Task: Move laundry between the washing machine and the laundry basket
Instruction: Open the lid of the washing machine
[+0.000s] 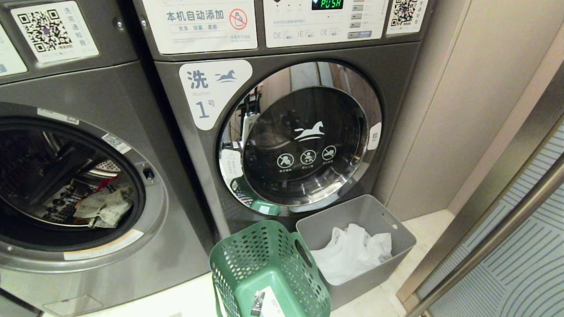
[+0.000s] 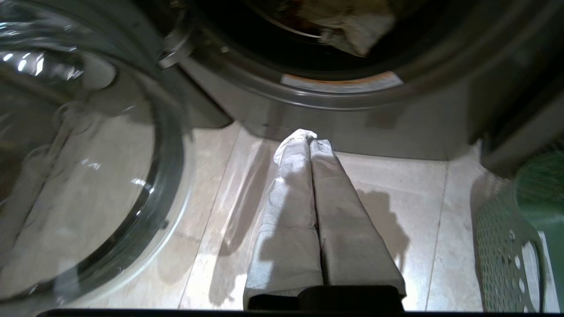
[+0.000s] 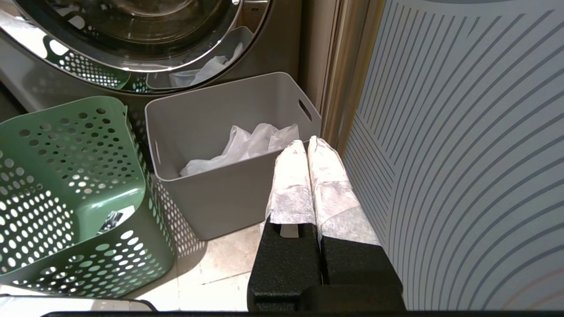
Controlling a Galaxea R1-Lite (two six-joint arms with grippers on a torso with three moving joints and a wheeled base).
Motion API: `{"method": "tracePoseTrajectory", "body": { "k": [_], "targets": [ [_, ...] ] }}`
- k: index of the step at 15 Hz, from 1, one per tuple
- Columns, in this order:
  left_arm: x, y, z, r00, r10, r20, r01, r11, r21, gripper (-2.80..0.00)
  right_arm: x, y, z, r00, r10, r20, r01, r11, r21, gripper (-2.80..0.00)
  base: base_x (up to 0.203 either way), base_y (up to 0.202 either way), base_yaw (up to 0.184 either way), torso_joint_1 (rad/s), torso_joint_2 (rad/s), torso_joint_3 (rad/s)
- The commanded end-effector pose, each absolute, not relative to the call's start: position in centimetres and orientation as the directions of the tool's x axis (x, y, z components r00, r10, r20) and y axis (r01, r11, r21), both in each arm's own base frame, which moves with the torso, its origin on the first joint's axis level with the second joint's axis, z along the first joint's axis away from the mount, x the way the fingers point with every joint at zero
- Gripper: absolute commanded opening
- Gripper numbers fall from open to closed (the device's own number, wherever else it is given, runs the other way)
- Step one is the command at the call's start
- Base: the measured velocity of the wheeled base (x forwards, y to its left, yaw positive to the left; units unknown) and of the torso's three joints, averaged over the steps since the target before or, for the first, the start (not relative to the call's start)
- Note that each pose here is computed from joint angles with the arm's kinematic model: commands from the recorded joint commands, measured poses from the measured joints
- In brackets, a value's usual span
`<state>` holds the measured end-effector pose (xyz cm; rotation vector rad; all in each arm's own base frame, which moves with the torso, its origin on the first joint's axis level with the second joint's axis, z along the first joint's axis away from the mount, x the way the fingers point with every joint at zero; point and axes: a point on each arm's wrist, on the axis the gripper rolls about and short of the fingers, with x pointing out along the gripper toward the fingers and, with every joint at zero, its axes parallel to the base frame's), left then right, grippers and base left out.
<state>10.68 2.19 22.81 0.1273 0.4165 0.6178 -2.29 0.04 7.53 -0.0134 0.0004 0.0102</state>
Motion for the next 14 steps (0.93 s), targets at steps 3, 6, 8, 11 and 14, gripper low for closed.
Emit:
{"method": "tracePoseTrajectory", "body": {
  "k": [3, 6, 8, 11, 14],
  "targets": [
    [8.3, 0.9, 18.5, 0.861, 0.482, -0.16, -0.442, 0.867, 0.232, -2.8, -2.3, 0.0, 7.5, 1.0, 0.011, -0.002, -0.011, 1.0, -0.014, -2.8, 0.0, 0.0, 0.0, 0.0, 0.0, 0.0],
    [8.4, 2.4, 17.0, 0.746, 0.636, -0.199, -0.58, 0.767, 0.275, -2.8, -2.3, 0.0, 7.5, 1.0, 0.011, -0.002, -0.011, 1.0, -0.014, -2.8, 0.0, 0.0, 0.0, 0.0, 0.0, 0.0],
    [9.0, 4.1, 16.8, 0.562, 0.794, -0.232, -0.722, 0.608, 0.33, -2.8, -2.3, 0.0, 7.5, 1.0, 0.011, -0.002, -0.011, 1.0, -0.014, -2.8, 0.0, 0.0, 0.0, 0.0, 0.0, 0.0],
    [9.5, 6.2, 17.2, 0.178, 0.937, -0.299, -0.799, 0.315, 0.512, -2.8, -2.3, 0.0, 7.5, 1.0, 0.011, -0.002, -0.011, 1.0, -0.014, -2.8, 0.0, 0.0, 0.0, 0.0, 0.0, 0.0],
    [10.5, 7.5, 18.8, 0.034, 0.947, -0.318, -0.798, 0.217, 0.563, -2.8, -2.3, 0.0, 7.5, 1.0, 0.011, -0.002, -0.011, 1.0, -0.014, -2.8, 0.0, 0.0, 0.0, 0.0, 0.0, 0.0]
  ]
}}
